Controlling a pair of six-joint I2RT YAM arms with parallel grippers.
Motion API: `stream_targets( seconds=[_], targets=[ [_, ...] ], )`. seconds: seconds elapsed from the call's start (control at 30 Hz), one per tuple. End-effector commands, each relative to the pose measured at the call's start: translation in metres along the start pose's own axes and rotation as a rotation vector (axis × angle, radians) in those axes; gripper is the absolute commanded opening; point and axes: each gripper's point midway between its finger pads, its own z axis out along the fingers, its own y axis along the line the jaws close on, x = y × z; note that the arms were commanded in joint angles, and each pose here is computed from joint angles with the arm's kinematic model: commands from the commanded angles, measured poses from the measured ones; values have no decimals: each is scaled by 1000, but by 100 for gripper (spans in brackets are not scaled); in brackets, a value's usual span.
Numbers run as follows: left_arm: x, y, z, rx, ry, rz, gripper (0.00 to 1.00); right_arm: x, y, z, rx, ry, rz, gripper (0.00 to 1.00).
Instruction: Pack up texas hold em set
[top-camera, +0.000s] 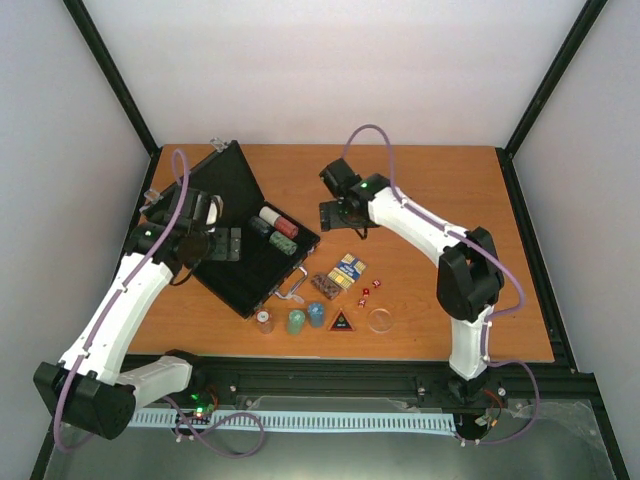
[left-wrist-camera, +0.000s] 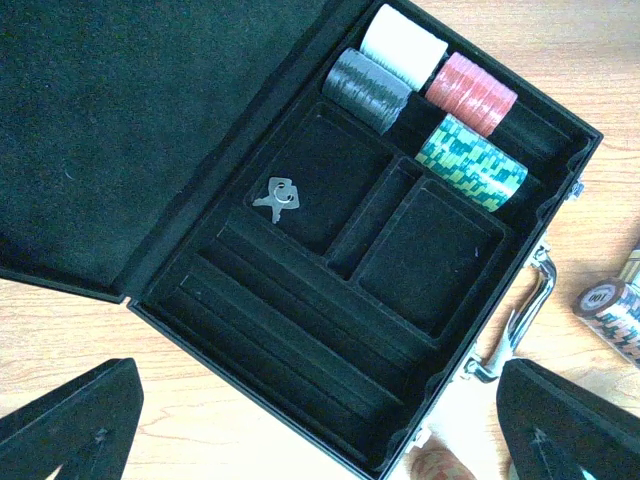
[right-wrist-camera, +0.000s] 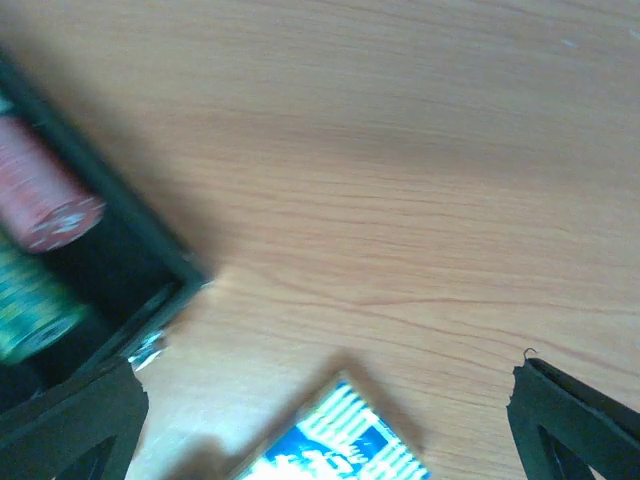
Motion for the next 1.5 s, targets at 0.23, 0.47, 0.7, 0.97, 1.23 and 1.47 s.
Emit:
stream_targets(
  seconds=[0.23,0.47,0.7,0.97,1.23,1.47],
  targets=[
    [-10,-10,-4,47,-27,0,100,60,-32,34,94,275,314,99],
    [-3,-13,0,64,-3,-3,100,76,-24,38,77,301,417,97],
    [-3,-14,-2,76,-8,10,100,94,-11,48,59,348,456,97],
    [3,-13,-7,80,-8,26,100,104,-5,53,76,356,501,97],
    [7,-11,-10,78,-12,42,100,102,-4,56,87,348,521,96],
    [7,-11,-11,79,-17,42,100,75,15,39,47,262,202,92]
  ],
)
